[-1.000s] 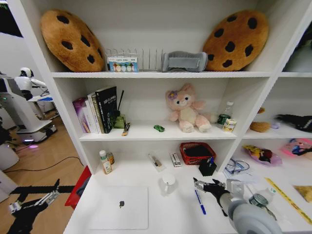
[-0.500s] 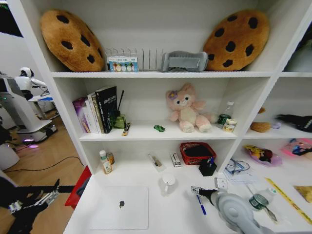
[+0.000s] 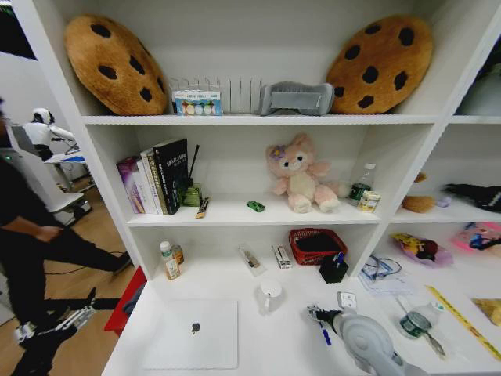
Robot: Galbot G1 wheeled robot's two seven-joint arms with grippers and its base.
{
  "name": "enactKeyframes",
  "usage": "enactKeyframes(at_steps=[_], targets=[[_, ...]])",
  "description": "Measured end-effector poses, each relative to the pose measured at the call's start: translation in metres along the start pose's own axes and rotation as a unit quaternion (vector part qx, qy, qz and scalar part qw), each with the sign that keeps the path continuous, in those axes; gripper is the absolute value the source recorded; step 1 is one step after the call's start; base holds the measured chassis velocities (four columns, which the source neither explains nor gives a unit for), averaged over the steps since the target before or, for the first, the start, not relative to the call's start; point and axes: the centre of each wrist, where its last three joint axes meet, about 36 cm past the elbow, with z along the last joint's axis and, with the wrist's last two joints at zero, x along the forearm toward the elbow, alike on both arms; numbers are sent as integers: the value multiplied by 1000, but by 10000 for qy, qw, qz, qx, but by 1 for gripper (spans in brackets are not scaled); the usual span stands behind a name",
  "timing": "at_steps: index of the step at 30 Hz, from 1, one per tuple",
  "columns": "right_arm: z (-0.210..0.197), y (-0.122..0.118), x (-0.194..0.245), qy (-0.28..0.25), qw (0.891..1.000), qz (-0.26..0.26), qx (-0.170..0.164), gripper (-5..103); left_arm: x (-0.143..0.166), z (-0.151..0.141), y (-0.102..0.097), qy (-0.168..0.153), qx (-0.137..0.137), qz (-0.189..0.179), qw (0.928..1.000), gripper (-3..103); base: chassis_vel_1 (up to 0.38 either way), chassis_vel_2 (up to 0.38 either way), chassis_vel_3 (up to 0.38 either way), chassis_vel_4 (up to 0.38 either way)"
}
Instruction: Organize the objects on the table.
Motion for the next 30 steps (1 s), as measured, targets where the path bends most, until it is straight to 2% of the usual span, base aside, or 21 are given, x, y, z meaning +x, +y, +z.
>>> enactKeyframes(at_steps=[1, 4, 5, 8, 9, 12, 13, 15, 24, 26, 27, 28, 30], targets=[[0, 0, 0, 0, 10000, 0, 0, 70, 0, 0, 0, 0, 0, 0, 10000, 100, 0, 0, 0, 0], [-2, -3, -3, -32, 10000, -8, 14, 53, 0, 0, 0, 0, 0, 0, 10000, 100, 0, 0, 0, 0], [-2, -3, -3, -32, 10000, -8, 14, 53, 0, 0, 0, 0, 0, 0, 10000, 100, 0, 0, 0, 0], [-4, -1, -5, -36, 10000, -51, 20, 37, 0, 0, 0, 0, 0, 0, 10000, 100, 0, 0, 0, 0], [-4, -1, -5, -36, 10000, -51, 20, 37, 0, 0, 0, 0, 0, 0, 10000, 100, 0, 0, 0, 0], [-2, -1, -7, 1, 10000, -48, 10, 21, 0, 0, 0, 0, 0, 0, 10000, 100, 0, 0, 0, 0], [-2, -1, -7, 1, 10000, -48, 10, 21, 0, 0, 0, 0, 0, 0, 10000, 100, 0, 0, 0, 0], [0, 0, -6, 10, 10000, -59, 11, 13, 0, 0, 0, 0, 0, 0, 10000, 100, 0, 0, 0, 0], [-1, 3, 7, -125, 9997, -196, 55, 12, 0, 0, 0, 0, 0, 0, 10000, 100, 0, 0, 0, 0], [-4, -1, 13, -878, 9958, -176, 193, 12, 0, 0, 0, 0, 0, 0, 10000, 100, 0, 0, 0, 0], [-5, -4, 14, -1399, 9895, -155, 323, 12, 0, 0, 0, 0, 0, -1, 10000, 100, 0, 0, 0, 0], [-5, -4, 14, -1399, 9895, -155, 323, 12, 0, 0, 0, 0, 0, -1, 10000, 100, 0, 0, 0, 0], [-4, -12, 9, -2473, 9668, -168, 621, 12, 0, 0, 0, 1, 0, -1, 10000, 100, 0, 0, 0, 0]])
